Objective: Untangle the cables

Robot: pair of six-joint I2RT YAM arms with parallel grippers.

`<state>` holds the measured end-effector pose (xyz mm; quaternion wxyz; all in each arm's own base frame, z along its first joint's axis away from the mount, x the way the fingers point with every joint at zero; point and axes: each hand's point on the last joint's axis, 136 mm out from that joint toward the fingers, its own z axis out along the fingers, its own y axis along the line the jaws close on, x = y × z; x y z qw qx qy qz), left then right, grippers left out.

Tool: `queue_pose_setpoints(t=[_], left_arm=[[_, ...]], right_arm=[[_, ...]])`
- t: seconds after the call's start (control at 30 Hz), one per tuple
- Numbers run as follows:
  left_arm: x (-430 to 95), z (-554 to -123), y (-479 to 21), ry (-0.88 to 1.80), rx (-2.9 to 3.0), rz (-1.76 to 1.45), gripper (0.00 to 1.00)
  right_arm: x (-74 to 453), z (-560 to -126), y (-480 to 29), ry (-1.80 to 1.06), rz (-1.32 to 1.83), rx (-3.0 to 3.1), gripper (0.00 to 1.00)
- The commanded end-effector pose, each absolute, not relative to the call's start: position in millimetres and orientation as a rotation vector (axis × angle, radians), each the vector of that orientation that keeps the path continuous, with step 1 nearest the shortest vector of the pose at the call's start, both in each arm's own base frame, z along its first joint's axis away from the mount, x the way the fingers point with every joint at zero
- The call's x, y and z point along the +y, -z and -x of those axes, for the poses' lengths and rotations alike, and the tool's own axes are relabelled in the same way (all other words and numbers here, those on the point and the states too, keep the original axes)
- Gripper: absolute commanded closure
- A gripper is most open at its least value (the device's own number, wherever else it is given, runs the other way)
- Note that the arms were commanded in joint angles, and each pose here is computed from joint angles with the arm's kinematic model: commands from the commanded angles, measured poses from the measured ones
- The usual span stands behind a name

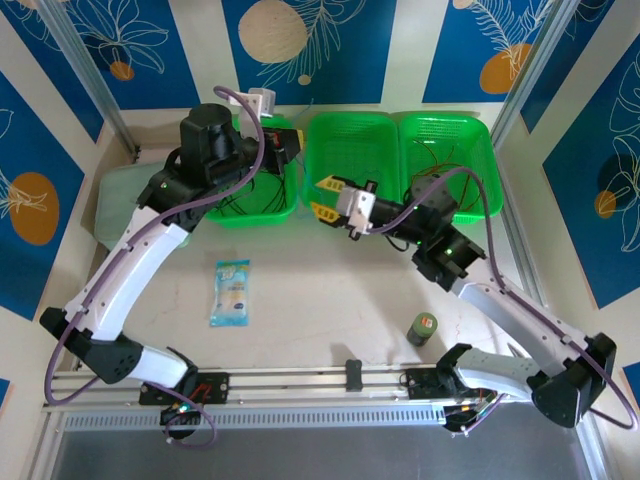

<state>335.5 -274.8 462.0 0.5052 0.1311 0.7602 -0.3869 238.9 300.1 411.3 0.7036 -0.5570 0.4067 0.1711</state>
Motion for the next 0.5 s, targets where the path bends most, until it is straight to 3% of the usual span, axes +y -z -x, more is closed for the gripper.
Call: queue_pose_setpoints(t=[0.0, 0.47], left_arm=[[-267.7, -337.1, -470.1, 0.966, 1.852, -0.227, 1.00], [-268.8, -332.6, -469.0, 0.996, 1.862, -0.226, 1.00]], right_arm=[[303.5, -250.5, -425.7, -0.191, 1.238, 0.789, 0.63], [321.3, -290.2, -429.4, -0.180, 1.204, 0.835, 0.61]])
